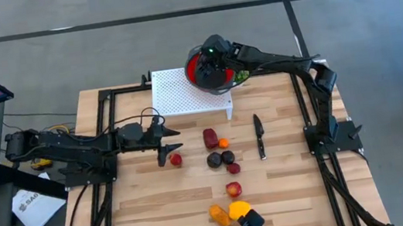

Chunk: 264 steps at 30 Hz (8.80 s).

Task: Pick & Place Fruit
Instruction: Put the right purple mangosteen into the red strainer bowl, then put the purple plum into the red strainer bowl, then put the left red pomegranate into the red strainer bowl

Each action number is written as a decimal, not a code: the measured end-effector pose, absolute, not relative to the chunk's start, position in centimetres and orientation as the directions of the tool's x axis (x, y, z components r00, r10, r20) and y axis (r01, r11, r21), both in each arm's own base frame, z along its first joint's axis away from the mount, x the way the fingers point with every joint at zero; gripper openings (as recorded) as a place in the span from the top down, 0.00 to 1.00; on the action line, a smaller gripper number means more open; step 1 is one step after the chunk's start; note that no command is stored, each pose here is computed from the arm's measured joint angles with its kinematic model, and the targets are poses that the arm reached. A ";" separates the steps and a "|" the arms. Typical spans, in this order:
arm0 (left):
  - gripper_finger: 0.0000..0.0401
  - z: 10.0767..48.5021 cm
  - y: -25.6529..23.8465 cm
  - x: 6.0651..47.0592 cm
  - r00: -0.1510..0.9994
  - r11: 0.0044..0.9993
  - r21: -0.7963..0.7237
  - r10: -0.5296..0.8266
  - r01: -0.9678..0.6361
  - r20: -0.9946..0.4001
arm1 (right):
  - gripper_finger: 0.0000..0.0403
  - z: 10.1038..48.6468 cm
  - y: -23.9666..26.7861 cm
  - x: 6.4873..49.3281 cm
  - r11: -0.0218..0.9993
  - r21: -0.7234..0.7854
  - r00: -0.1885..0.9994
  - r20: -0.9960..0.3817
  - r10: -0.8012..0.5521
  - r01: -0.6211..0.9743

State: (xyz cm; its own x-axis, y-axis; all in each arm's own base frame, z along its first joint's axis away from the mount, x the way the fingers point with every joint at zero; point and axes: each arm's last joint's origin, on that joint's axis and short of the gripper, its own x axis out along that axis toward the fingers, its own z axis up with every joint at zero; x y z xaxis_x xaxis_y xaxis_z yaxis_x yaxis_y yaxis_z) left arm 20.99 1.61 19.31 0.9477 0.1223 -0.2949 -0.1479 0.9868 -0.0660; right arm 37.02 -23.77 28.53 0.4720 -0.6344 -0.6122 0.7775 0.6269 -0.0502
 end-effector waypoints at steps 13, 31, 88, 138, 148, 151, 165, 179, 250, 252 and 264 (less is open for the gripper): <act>0.47 19.3 1.6 21.0 0.948 0.987 -0.066 0.123 -0.149 -0.295 | 0.31 28.5 -23.7 37.0 0.644 -0.072 0.473 -0.617 -0.628 0.761; 0.47 19.3 1.6 21.0 0.948 0.987 -0.068 0.118 -0.144 -0.294 | 0.15 28.5 -23.5 37.1 0.645 -0.114 0.461 -0.607 -0.647 0.755; 0.47 19.3 1.5 21.0 0.947 0.988 -0.067 0.112 -0.138 -0.300 | 0.29 16.8 5.0 37.6 0.967 -0.142 0.173 -0.979 -0.106 -0.213; 0.47 19.4 1.5 21.0 0.953 0.990 -0.046 0.113 -0.131 -0.282 | 0.45 33.6 -11.0 33.6 0.824 -0.079 0.791 -0.244 -0.562 0.561; 0.47 19.6 2.0 21.0 0.953 0.985 -0.037 0.153 -0.169 -0.263 | 0.44 29.9 -20.6 35.8 0.756 -0.183 0.602 -0.503 -0.621 0.628; 0.47 19.7 2.2 21.0 0.950 0.982 -0.034 0.171 -0.186 -0.259 | 0.43 29.1 -21.6 36.5 0.756 -0.191 0.586 -0.525 -0.617 0.626; 0.47 19.7 2.0 21.1 0.951 0.982 -0.033 0.173 -0.188 -0.257 | 0.35 27.8 -22.1 37.2 0.772 -0.186 0.545 -0.609 -0.576 0.608; 0.47 19.7 0.7 21.0 0.947 0.991 -0.027 0.115 -0.129 -0.299 | 0.19 33.3 -20.7 35.3 0.771 -0.246 0.630 -0.460 -0.626 0.587; 0.58 33.7 8.1 32.5 0.763 0.923 0.107 0.368 -0.370 -0.532 | 0.25 16.9 -0.9 24.7 0.933 -0.161 0.815 -0.454 -0.359 0.322; 0.59 34.4 10.4 33.8 0.747 0.906 0.142 0.411 -0.399 -0.522 | 0.25 16.9 -1.2 24.6 0.935 -0.129 0.822 -0.449 -0.351 0.329; 0.54 32.3 21.7 36.5 0.615 0.781 0.236 0.607 -0.578 -0.503 | 0.25 17.3 -1.1 24.9 0.938 -0.072 0.846 -0.412 -0.337 0.339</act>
State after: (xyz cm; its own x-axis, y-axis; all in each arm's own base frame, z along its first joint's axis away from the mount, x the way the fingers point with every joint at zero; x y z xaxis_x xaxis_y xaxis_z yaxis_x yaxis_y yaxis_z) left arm 36.54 21.73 32.28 0.6152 0.6068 -0.5032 -0.5778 0.7814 0.2358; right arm 24.86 -1.13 17.28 0.8465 -0.3374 -0.4119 0.3387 0.9381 -0.0724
